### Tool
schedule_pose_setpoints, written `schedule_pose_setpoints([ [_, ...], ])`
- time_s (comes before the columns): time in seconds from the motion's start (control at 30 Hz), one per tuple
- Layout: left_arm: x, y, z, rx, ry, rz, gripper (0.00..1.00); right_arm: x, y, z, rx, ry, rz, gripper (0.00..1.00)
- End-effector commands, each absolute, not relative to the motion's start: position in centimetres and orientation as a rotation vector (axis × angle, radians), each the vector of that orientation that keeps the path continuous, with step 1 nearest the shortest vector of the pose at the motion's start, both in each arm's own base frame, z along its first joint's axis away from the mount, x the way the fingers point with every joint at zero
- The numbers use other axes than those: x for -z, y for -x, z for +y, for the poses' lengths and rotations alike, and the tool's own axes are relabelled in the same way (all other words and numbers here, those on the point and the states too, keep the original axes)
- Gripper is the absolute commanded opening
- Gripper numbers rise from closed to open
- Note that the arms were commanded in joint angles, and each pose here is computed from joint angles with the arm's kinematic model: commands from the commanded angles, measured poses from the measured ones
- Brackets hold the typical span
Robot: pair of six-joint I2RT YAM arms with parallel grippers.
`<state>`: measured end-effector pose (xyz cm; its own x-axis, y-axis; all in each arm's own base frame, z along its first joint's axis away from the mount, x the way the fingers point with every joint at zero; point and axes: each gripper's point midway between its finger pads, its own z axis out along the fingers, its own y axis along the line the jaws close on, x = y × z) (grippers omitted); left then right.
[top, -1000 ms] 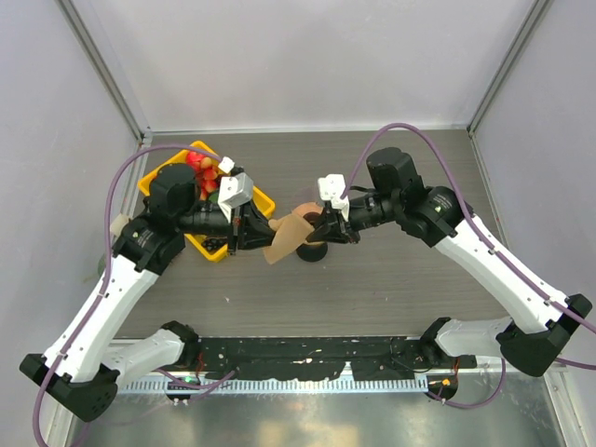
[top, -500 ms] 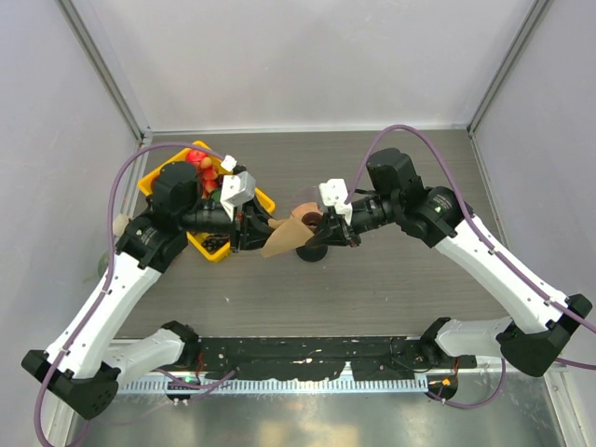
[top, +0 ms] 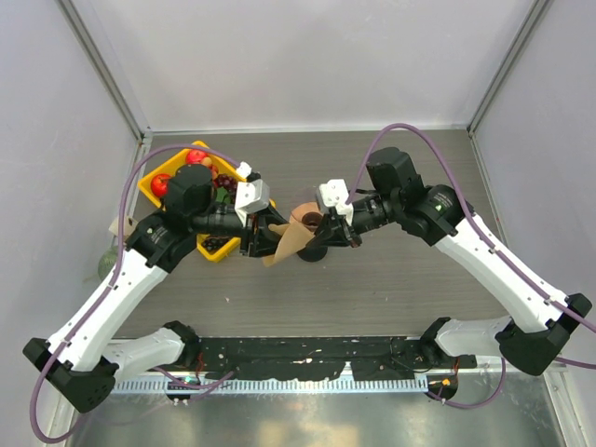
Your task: Place the coffee filter in the dripper
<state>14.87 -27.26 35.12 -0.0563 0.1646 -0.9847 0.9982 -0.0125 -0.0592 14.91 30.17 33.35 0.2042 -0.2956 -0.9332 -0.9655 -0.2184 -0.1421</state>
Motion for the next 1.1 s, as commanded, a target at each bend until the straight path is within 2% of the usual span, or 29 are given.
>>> schedule_pose_setpoints([
  [0.0,-36.9,-15.7,-27.8,1.103,-1.315,1.281,0.43,-35.5,-14.9,30.5,-1.045,1.655,1.126,0.05],
  [0.17,-36.9,-15.6,-28.4,1.121,-1.310,1.283,0.40,-35.5,-14.7,30.6,-1.054,1.658,1.115,0.05],
  [0.33,-37.0,-15.5,-28.3,1.118,-1.310,1.257,0.24,-35.4,-14.5,30.4,-1.055,1.667,1.109,0.05],
  [0.4,-37.4,-15.6,-28.7,1.145,-1.289,1.251,0.20,-35.4,-14.5,30.5,-1.061,1.669,1.111,0.05],
  [0.53,-37.8,-15.4,-29.2,1.203,-1.291,1.249,0.32,-35.6,-14.8,30.8,-1.061,1.664,1.106,0.05],
  [0.77,-37.7,-15.1,-29.3,1.216,-1.295,1.231,0.40,-35.7,-15.2,31.0,-1.068,1.646,1.129,0.05],
  [0.83,-37.5,-15.1,-29.4,1.221,-1.298,1.236,0.38,-35.7,-15.3,31.1,-1.068,1.640,1.134,0.05],
  [0.93,-37.4,-15.4,-29.6,1.221,-1.285,1.258,0.29,-36.3,-15.4,31.3,-1.069,1.625,1.118,0.05],
  [1.07,-36.9,-15.9,-29.7,1.226,-1.254,1.317,0.29,-36.7,-15.3,31.1,-1.055,1.618,1.105,0.05],
])
